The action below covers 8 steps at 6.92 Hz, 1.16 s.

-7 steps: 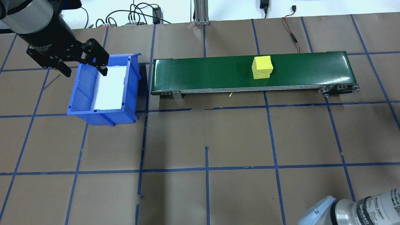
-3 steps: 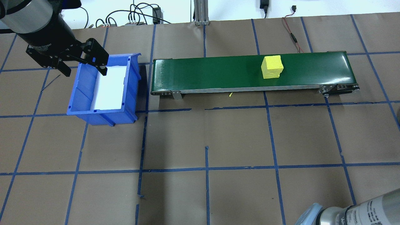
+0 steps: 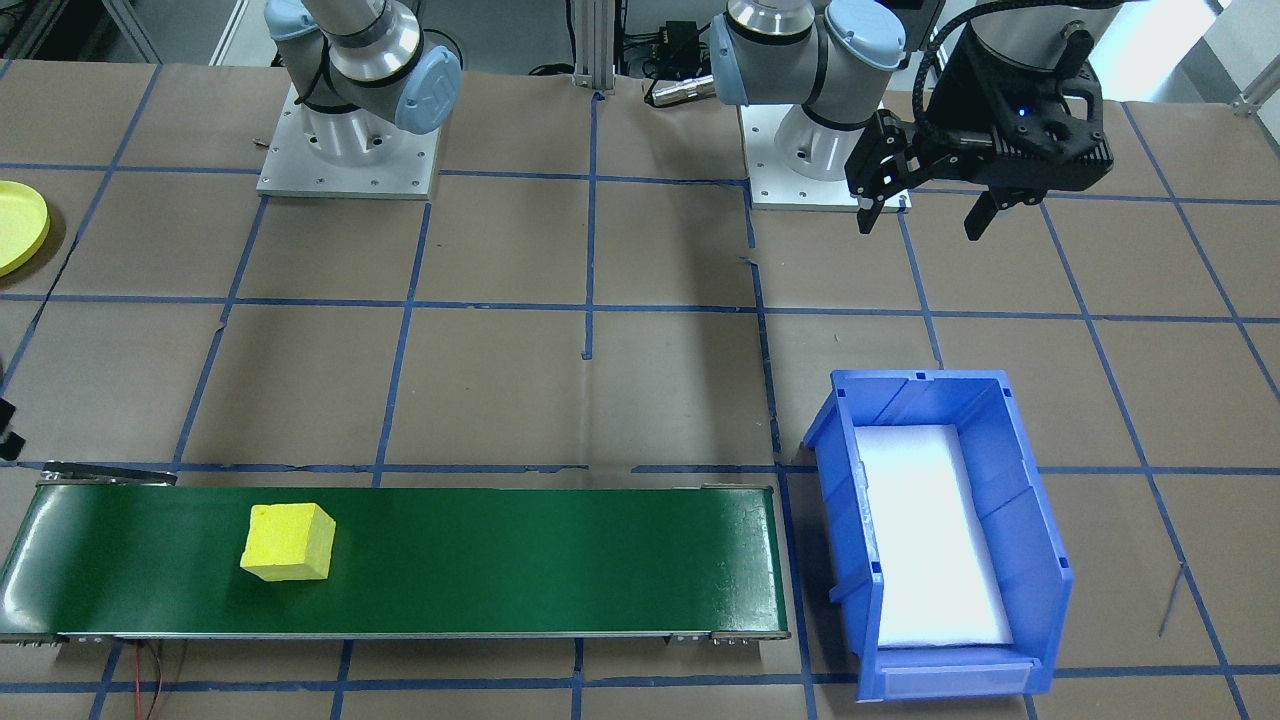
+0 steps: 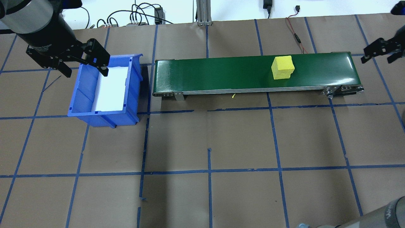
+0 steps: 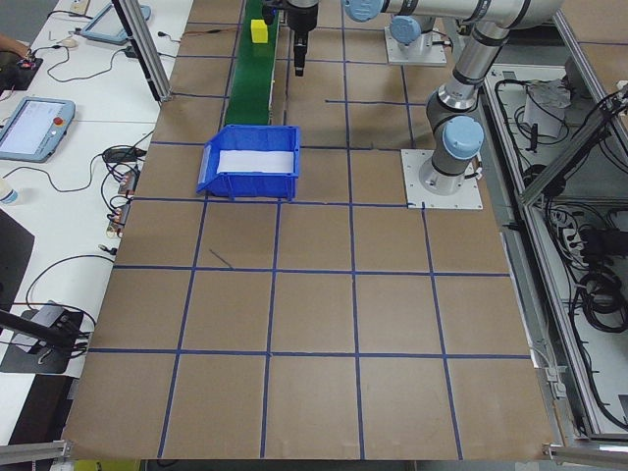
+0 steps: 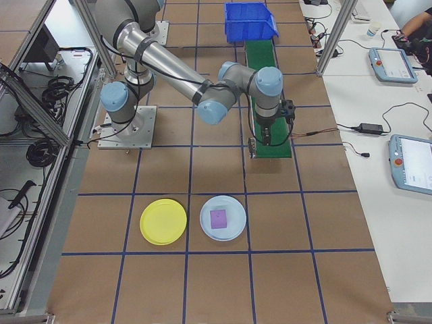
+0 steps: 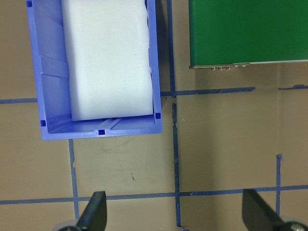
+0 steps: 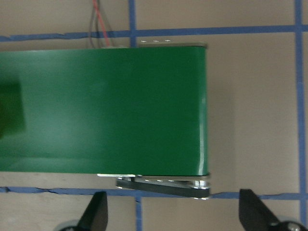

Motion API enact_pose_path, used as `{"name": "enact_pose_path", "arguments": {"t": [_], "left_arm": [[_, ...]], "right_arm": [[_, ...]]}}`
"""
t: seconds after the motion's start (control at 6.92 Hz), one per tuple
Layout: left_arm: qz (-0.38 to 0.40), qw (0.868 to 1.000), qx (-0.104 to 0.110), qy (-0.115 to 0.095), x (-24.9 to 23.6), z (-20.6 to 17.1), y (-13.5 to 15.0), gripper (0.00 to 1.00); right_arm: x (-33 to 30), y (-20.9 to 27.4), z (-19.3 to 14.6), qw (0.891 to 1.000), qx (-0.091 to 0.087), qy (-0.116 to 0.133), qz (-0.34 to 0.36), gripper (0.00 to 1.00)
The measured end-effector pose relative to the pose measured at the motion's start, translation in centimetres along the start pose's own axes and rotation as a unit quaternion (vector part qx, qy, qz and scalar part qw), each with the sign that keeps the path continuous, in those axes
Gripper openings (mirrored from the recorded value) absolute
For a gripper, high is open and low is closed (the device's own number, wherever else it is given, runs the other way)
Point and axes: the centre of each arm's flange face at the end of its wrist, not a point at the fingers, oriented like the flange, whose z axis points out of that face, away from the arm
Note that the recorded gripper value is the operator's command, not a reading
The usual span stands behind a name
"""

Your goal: Move block left to right into plate

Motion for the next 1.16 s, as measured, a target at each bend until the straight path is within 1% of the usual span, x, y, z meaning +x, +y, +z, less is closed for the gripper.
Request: {"name": "enact_pose_path", "arguments": {"t": [0.14,0.29,0.43,0.58,0.72,0.87,1.16], "left_arm": [[0.000,1.000,0.000,0.000,0.0,0.0,0.0,1.00],[0.000,1.000,0.001,0.000,0.0,0.0,0.0,1.00],[0.000,1.000,0.001,0.000,0.0,0.0,0.0,1.00],[0.000,1.000,0.001,0.000,0.0,0.0,0.0,1.00],[0.000,1.000,0.001,0.000,0.0,0.0,0.0,1.00],[0.000,1.000,0.000,0.000,0.0,0.0,0.0,1.00],[-0.001,1.000,-0.001,0.000,-0.1,0.0,0.0,1.00]], "right_arm": [[-5.1,-1.2,0.6,1.000,0.001,-0.004,0.009,0.96],[-9.4,-2.1,1.5,1.000,0.006,-0.011,0.014,0.96],[-12.6,-2.9,2.9,0.999,0.012,-0.024,0.019,0.95],[-14.3,-3.4,4.3,0.999,0.015,-0.035,0.024,0.95],[-15.0,-3.7,5.5,0.999,0.013,-0.040,0.022,0.95],[-15.0,-4.0,6.8,0.999,0.009,-0.041,0.016,0.95],[-14.4,-4.5,9.8,0.999,0.004,-0.034,-0.006,0.92]]}}
